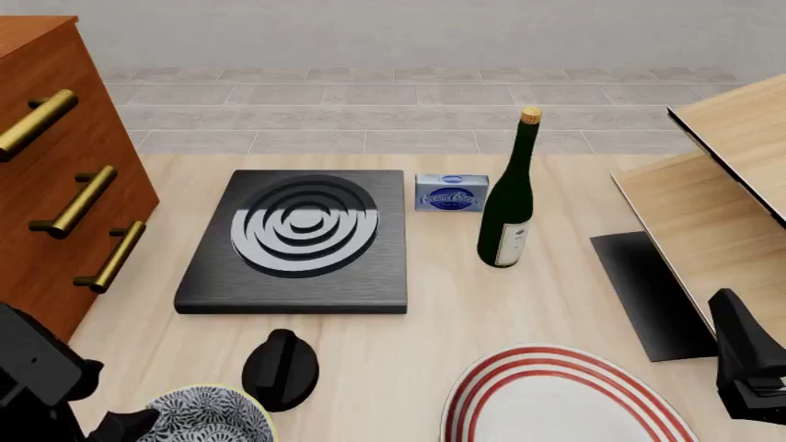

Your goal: Put the bowl on the stove.

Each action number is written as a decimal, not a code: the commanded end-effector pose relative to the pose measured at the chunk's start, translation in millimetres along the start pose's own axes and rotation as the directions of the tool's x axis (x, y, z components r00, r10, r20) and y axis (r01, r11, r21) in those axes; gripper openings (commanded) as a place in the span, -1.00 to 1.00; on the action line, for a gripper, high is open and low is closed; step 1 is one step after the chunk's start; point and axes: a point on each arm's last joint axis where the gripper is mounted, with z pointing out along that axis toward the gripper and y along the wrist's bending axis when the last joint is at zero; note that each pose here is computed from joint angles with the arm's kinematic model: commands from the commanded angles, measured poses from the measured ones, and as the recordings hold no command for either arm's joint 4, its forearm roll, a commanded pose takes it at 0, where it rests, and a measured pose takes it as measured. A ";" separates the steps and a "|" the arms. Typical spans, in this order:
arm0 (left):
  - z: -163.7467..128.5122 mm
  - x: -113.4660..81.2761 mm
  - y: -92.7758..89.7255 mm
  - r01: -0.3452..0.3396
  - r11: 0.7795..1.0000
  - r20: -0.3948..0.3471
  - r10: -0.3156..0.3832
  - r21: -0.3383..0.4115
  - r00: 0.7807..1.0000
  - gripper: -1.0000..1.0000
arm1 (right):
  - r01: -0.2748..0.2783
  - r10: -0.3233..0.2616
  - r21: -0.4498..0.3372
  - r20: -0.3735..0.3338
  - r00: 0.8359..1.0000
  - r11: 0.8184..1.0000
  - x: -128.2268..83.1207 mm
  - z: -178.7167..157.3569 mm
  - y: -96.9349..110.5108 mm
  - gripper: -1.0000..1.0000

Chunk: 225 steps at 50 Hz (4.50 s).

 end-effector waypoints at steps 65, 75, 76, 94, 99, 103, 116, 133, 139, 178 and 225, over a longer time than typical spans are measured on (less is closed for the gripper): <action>22.1 11.9 -4.0 -0.082 0.997 -0.018 0.082 0.008 0.996 1.00 | 0.000 0.000 0.000 0.000 1.000 1.000 0.0 0.0 0.0 1.00; 28.7 15.1 -5.5 -0.087 0.996 -0.034 0.087 0.018 0.996 1.00 | 0.000 0.000 0.000 0.000 1.000 1.000 0.0 0.0 0.0 1.00; 29.2 16.1 -5.8 -0.088 0.996 -0.037 0.088 0.019 0.995 1.00 | 0.000 0.000 0.000 0.000 1.000 1.000 0.0 0.0 0.0 1.00; 30.4 17.6 -5.8 -0.097 0.995 -0.039 0.097 0.017 0.994 1.00 | 0.000 0.000 0.000 0.000 1.000 1.000 0.0 0.0 0.0 1.00; 32.5 16.4 -5.3 -0.100 0.995 -0.036 0.100 0.015 0.994 1.00 | 0.000 0.000 0.000 0.000 1.000 1.000 0.0 0.0 0.0 1.00; 33.8 17.2 -5.7 -0.100 0.995 -0.039 0.101 0.017 0.994 1.00 | 0.000 0.000 0.000 0.000 1.000 1.000 0.0 0.0 0.0 1.00; 40.3 19.6 -5.5 -0.099 0.995 -0.048 0.100 0.015 0.994 1.00 | 0.000 0.000 0.000 0.000 1.000 1.000 0.0 0.0 0.0 1.00; 48.7 22.3 -6.0 -0.103 0.995 -0.058 0.104 0.018 0.993 1.00 | 0.000 0.000 0.000 0.000 1.000 1.000 0.0 0.0 0.0 1.00; 49.4 21.8 -5.6 -0.107 0.994 -0.057 0.108 0.016 0.993 1.00 | 0.000 0.000 0.000 0.000 1.000 1.000 0.0 0.0 0.0 1.00; -29.2 -27.8 -8.1 -0.161 0.986 0.216 0.148 0.044 0.965 -1.00 | 0.000 0.000 0.000 0.000 1.000 1.000 0.0 0.0 0.0 1.00; -57.8 -122.4 40.5 0.397 0.917 0.365 -0.381 0.035 0.849 -1.00 | 0.000 0.000 0.000 0.000 1.000 1.000 0.0 0.0 0.0 1.00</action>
